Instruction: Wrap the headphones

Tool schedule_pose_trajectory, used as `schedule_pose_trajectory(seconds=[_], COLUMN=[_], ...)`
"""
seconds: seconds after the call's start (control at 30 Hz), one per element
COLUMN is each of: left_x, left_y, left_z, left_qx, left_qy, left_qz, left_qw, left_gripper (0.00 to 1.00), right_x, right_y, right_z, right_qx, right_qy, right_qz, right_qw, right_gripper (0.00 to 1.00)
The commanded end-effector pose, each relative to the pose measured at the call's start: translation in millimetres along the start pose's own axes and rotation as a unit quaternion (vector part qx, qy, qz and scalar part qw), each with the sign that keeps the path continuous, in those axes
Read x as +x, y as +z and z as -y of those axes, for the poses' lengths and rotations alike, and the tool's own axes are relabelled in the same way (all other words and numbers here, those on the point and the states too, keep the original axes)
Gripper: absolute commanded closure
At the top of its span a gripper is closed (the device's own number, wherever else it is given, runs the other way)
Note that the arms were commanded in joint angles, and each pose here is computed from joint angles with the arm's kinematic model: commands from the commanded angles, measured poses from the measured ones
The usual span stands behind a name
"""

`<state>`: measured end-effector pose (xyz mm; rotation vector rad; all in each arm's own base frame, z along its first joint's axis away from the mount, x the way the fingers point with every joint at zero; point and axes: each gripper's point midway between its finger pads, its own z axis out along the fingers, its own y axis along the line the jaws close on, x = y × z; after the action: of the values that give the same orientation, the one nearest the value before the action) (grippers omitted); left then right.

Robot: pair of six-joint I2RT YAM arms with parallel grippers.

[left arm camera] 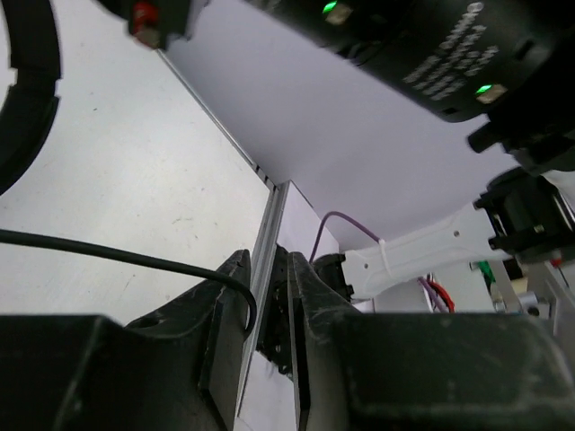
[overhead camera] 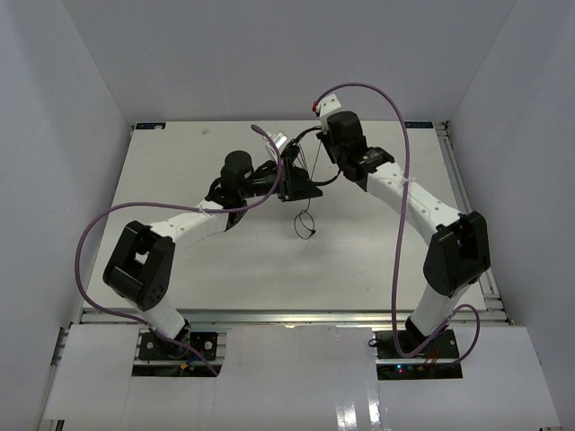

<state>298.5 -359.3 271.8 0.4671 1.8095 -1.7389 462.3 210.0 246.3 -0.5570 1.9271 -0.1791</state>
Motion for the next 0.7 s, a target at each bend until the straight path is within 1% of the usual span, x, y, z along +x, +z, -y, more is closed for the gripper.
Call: schedule_pose_trajectory(seconds=[0.0, 0.03, 0.07, 0.23, 0.3, 0.43, 0.5, 0.67], left_x=[-8.4, -5.4, -2.7, 16.8, 28.8, 47.1, 58.3, 71.7], left_y=[-1.9, -0.8, -0.5, 9.6, 14.4, 21.0, 20.7, 13.3], left_z=[-15.6, -19.5, -23.8, -34.0, -38.2, -45.6, -50.2, -64.3], left_qx=[-0.063, -0.069, -0.074, -0.075, -0.076, -0.082, -0.088, -0.11], left_qy=[0.001, 0.003, 0.006, 0.035, 0.051, 0.078, 0.085, 0.099], left_qz=[0.061, 0.061, 0.059, 0.056, 0.049, 0.04, 0.034, 0.031], left_qw=[0.996, 0.996, 0.995, 0.995, 0.995, 0.993, 0.992, 0.989], left_gripper=[0.63, 0.6, 0.6, 0.6, 0.59, 0.6, 0.59, 0.59], right_x=[-43.3, -44.2, -45.0, -56.0, -62.0, -69.3, -71.0, -74.4], right_y=[-7.2, -8.3, -10.0, -18.9, -23.1, -32.2, -36.1, -48.5], right_z=[14.0, 13.3, 15.2, 21.0, 29.5, 40.2, 46.1, 59.8], right_qx=[-0.007, -0.016, -0.019, -0.065, -0.083, -0.12, -0.13, -0.164], right_qy=[0.088, 0.095, 0.104, 0.145, 0.177, 0.216, 0.233, 0.266], right_qz=[0.056, 0.057, 0.057, 0.059, 0.056, 0.055, 0.055, 0.06], right_qw=[0.995, 0.994, 0.993, 0.985, 0.979, 0.967, 0.962, 0.948], right_gripper=[0.92, 0.92, 0.92, 0.92, 0.92, 0.92, 0.92, 0.92])
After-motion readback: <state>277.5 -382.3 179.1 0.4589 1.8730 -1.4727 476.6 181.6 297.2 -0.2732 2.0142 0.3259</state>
